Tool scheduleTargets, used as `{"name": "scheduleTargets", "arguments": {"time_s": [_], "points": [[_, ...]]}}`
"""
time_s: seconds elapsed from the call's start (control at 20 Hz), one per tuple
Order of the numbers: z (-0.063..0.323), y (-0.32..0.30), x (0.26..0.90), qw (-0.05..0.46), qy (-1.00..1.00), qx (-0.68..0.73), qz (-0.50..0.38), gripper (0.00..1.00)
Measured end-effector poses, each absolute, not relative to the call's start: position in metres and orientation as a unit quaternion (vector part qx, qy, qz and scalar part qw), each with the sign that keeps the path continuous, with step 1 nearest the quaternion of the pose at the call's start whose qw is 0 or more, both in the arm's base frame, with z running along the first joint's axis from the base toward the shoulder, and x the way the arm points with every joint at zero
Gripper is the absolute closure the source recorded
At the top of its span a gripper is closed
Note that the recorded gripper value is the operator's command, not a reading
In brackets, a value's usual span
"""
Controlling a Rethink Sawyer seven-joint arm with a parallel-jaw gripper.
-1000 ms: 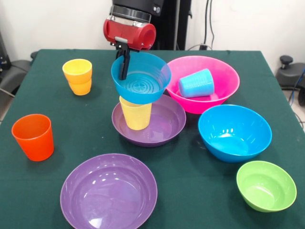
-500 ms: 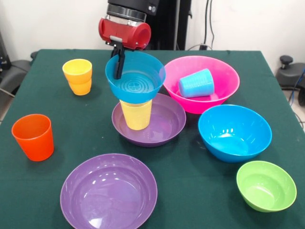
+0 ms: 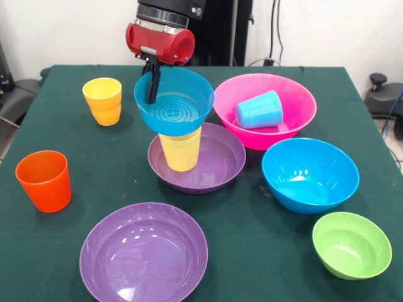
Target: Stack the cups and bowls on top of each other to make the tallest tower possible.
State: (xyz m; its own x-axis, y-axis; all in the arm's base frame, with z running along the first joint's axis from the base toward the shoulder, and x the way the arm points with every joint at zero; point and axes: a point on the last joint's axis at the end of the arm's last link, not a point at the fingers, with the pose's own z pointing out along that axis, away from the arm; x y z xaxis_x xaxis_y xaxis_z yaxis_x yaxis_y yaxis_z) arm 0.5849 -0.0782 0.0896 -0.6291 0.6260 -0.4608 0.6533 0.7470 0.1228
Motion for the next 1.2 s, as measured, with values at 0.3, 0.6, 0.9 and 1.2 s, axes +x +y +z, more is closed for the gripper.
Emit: {"name": "scheduleTargets", "arguments": {"time_s": [0.3,0.6,0.9,1.2], "points": [[0.09,-0.078,0.585,0.245,0.902,0.354,-0.028,1.0],[0.091,-0.077,0.585,0.246,0.902,0.352,-0.03,1.0],[0.092,-0.072,0.584,0.247,0.905,0.346,-0.035,1.0],[0.093,-0.066,0.584,0.248,0.907,0.34,-0.036,1.0]]}}
